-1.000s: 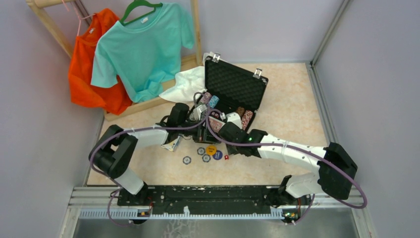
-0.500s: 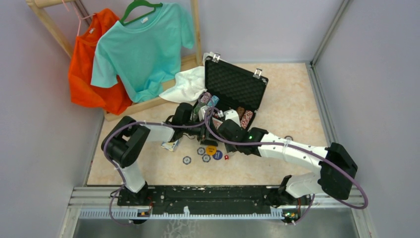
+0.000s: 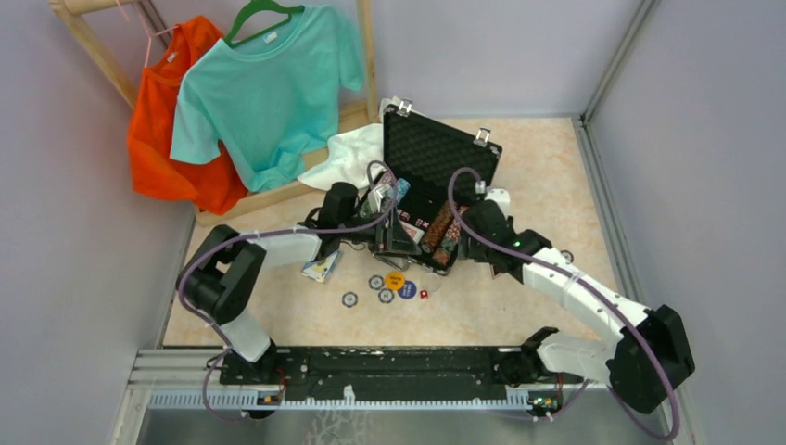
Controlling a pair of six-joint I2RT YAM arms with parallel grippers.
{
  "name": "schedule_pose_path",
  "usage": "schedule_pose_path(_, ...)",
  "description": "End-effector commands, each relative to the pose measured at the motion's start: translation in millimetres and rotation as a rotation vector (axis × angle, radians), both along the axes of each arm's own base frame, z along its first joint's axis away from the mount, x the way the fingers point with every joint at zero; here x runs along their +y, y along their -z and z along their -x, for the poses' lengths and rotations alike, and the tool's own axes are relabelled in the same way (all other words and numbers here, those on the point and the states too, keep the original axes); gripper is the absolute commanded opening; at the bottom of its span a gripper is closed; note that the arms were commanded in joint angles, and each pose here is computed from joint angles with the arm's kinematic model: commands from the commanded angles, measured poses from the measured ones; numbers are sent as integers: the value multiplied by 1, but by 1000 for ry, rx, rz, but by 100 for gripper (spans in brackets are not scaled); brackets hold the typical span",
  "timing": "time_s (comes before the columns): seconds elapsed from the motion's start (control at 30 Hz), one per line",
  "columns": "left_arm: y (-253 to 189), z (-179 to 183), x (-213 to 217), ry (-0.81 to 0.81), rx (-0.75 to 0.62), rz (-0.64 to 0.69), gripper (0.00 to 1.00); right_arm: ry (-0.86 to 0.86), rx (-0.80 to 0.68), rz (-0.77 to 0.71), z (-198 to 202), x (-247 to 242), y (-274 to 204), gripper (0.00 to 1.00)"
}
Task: Pack up texas hold em set
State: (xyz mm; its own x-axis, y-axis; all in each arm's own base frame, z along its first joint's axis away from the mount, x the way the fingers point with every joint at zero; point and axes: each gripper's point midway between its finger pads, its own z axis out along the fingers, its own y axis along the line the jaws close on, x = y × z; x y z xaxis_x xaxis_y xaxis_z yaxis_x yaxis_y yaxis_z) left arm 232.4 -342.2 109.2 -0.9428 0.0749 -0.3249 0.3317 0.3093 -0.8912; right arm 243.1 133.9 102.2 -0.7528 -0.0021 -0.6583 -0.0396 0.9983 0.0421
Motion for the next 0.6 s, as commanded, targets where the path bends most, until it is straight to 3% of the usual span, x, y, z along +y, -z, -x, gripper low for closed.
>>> schedule_pose_path(0.0, -35, -24, 4, -55, -209, -1, 99, 171, -60, -44, -27, -41, -22, 68)
schedule_pose_path(0.03, -38, -27, 5, -69, -229, -3, 99, 218, -70, -36, -33, -53, -25, 69)
schedule_pose_path(0.2, -44, -42, 13, -139, -247, -10, 98, 520, -139, 112, -52, -111, -42, 89)
schedule_pose_path(0.4, -56, -38, -1, -130, -194, 72, 96, 707, -170, 19, -64, -125, -34, 90)
schedule_pose_path(0.57, -65, -38, -5, -150, -244, 24, 96, 826, -149, -58, -63, -171, -13, 87)
